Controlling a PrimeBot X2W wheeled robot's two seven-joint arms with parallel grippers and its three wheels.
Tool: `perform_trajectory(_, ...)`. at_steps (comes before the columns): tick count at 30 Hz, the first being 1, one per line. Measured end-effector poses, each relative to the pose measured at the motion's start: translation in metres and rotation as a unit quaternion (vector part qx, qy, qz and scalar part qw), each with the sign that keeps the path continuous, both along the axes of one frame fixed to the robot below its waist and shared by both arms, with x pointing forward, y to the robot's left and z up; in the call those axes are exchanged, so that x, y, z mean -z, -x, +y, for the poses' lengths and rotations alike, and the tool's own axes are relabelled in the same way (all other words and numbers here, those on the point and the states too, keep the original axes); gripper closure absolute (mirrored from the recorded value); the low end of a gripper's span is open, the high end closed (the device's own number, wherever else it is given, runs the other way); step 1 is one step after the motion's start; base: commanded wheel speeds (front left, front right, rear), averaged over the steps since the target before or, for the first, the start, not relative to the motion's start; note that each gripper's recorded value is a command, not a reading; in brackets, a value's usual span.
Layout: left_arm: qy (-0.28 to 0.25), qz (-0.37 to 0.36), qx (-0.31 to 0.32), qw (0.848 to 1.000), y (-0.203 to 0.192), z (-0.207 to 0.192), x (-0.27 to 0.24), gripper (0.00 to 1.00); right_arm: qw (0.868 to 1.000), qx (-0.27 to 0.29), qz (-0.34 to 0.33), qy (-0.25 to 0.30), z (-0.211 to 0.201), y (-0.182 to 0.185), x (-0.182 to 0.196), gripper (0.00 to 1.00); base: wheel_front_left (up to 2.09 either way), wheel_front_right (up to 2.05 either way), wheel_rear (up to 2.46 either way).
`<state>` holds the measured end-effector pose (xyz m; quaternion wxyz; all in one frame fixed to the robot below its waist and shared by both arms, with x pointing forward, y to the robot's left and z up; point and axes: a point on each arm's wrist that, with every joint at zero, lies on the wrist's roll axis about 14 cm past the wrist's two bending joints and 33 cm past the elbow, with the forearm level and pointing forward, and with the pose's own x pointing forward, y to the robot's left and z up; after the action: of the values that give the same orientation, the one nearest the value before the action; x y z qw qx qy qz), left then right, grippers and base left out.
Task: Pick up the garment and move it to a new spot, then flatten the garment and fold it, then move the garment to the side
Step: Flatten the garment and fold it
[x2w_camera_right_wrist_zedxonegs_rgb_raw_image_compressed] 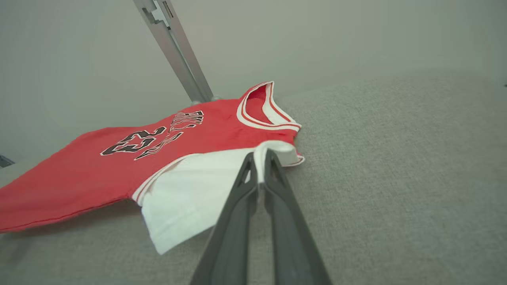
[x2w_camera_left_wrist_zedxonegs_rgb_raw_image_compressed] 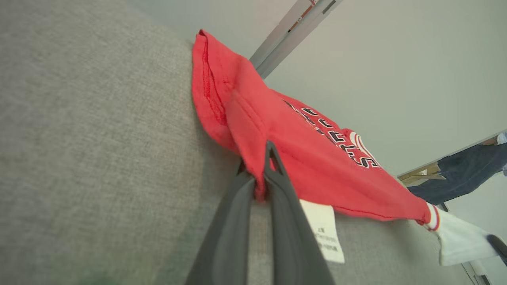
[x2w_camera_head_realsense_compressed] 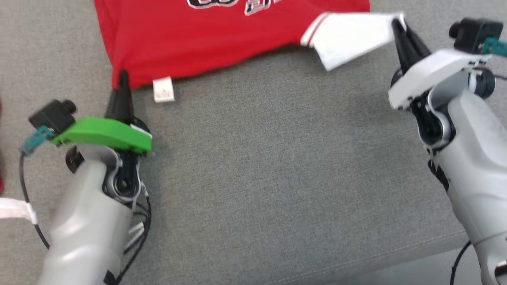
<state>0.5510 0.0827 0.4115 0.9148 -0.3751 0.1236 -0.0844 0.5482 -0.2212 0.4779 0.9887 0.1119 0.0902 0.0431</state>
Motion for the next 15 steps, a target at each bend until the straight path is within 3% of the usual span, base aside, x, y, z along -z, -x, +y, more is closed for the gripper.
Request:
perform_trajectory(6,-0.043,0.035,0.032,0.998,0.058,0.003,0.017,1.0,0.993,-0.018,0.115,0.008,-0.004,0.069,0.041,1.0,0.0,0.0,0.0)
perform_trajectory(15,-0.06,0.055,0.019,0.996,0.122,0.034,0.021,1.0,0.979,-0.035,0.199,0.0,0.009,0.148,0.05,1.0,0.0,0.0,0.0)
